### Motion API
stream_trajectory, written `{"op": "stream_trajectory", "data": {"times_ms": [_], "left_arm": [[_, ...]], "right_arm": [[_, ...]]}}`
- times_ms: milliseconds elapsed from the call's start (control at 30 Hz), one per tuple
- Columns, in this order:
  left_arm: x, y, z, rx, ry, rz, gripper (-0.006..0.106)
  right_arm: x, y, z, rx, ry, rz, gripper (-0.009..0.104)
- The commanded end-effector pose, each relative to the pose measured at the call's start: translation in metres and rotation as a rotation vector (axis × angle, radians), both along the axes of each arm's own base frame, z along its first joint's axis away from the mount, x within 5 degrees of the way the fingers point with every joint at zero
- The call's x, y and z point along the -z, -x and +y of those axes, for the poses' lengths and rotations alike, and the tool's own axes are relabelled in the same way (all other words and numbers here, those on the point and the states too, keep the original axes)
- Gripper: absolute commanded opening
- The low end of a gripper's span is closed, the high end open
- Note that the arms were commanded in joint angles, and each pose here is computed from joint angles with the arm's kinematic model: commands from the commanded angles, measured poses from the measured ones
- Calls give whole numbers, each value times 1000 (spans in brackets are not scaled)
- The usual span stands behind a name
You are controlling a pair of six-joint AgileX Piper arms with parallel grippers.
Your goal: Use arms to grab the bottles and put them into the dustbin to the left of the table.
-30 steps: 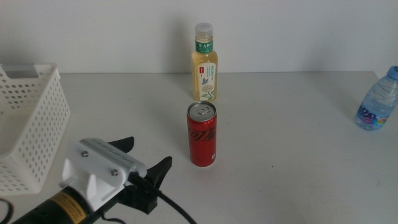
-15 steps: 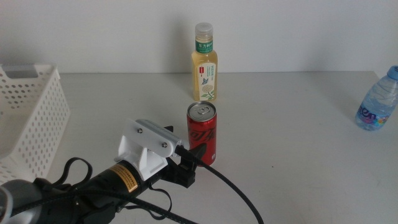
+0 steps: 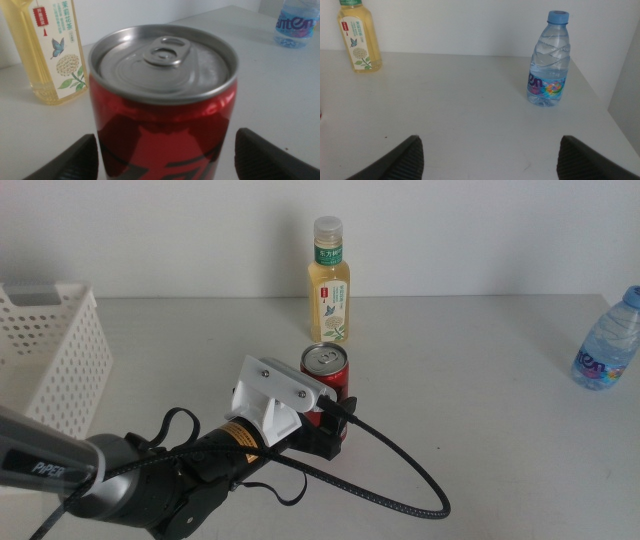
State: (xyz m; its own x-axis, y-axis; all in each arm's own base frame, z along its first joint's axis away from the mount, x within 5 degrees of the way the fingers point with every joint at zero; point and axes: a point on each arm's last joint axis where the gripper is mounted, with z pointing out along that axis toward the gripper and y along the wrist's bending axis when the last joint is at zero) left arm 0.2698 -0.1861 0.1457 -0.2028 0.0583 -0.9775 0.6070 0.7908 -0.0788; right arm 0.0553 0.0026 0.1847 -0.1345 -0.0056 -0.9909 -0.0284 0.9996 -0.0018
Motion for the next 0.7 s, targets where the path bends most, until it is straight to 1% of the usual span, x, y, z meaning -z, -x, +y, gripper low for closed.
{"op": "stream_trajectory", "data": {"times_ms": [0, 267, 333, 367, 433, 667], "left_arm": [[-23, -7, -8, 9, 95, -102, 93], [-16, -16, -14, 17, 82, -106, 93], [-16, -16, -14, 17, 80, -106, 90], [-16, -16, -14, 17, 80, -106, 87], [-16, -16, -14, 18, 80, -106, 77], [-19, -15, -14, 16, 62, -90, 29]], "right_arm": [[-11, 1, -1, 7, 13, -100, 68], [-11, 1, -1, 7, 13, -100, 68], [-11, 1, -1, 7, 13, -100, 68], [-11, 1, -1, 7, 13, -100, 68], [-11, 1, -1, 7, 13, -100, 68], [-11, 1, -1, 7, 13, -100, 68]]}}
